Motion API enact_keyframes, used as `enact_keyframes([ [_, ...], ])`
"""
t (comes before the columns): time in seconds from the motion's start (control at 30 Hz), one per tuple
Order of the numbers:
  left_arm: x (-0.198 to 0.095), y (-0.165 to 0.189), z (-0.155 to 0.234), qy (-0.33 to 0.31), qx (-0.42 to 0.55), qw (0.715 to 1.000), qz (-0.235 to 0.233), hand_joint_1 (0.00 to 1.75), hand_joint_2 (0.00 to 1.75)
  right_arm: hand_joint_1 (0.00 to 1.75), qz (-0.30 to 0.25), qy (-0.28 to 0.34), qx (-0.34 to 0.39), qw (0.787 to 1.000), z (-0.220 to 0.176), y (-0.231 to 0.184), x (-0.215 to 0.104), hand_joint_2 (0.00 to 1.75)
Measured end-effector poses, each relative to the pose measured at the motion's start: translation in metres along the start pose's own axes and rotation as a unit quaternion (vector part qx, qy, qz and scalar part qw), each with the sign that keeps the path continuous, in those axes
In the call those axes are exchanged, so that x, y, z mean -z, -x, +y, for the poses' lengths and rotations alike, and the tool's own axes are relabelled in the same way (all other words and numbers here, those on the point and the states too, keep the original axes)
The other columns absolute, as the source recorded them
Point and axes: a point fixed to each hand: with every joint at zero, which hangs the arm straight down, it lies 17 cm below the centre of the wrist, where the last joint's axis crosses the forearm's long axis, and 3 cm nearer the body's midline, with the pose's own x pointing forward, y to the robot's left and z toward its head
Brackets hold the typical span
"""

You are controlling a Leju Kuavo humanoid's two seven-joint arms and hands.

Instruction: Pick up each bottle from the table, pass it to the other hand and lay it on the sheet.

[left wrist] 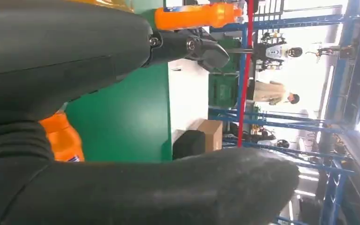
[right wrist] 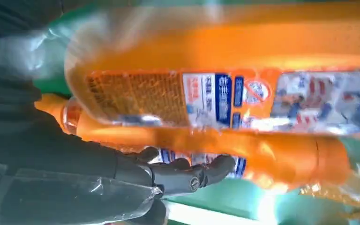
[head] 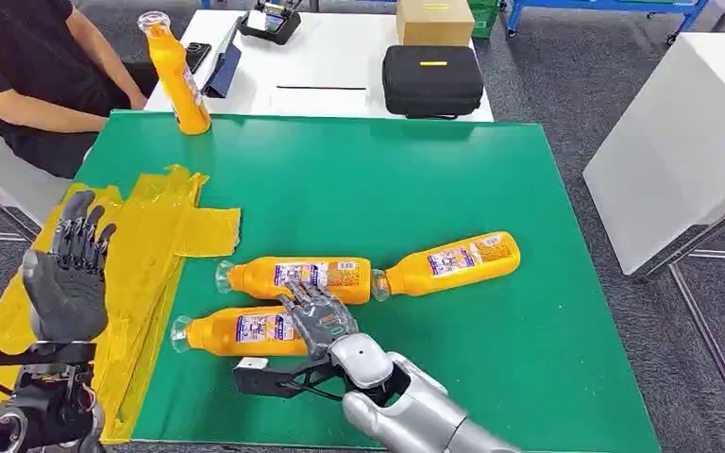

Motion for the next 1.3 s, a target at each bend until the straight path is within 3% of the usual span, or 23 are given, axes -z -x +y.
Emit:
enact_keyframes([
  [0.5, 0.009, 0.006, -0.016, 0.015, -0.028, 1.000, 0.001, 0.00, 0.00, 0.02, 0.019, -0.048, -0.025, 0.998, 0.033, 0.018, 0.009, 1.75],
  [0.53, 0.009, 0.006, -0.016, 0.014, -0.030, 0.999, 0.000, 0.00, 0.00, 1.29, 0.017, -0.052, -0.029, 0.998, 0.035, 0.018, 0.009, 1.75],
  [0.57, 0.009, 0.006, -0.015, 0.013, -0.033, 0.999, 0.000, 0.00, 0.00, 1.75, 0.016, -0.056, -0.032, 0.998, 0.037, 0.017, 0.009, 1.75],
  [0.8, 0.013, 0.008, -0.013, 0.008, -0.039, 0.999, 0.003, 0.00, 0.00, 1.75, 0.005, -0.087, -0.057, 0.995, 0.059, 0.011, 0.004, 1.75],
  [1.3, 0.019, 0.013, -0.014, 0.008, -0.040, 0.999, 0.007, 0.00, 0.00, 1.75, 0.022, -0.092, -0.034, 0.995, 0.061, 0.026, 0.003, 1.75],
])
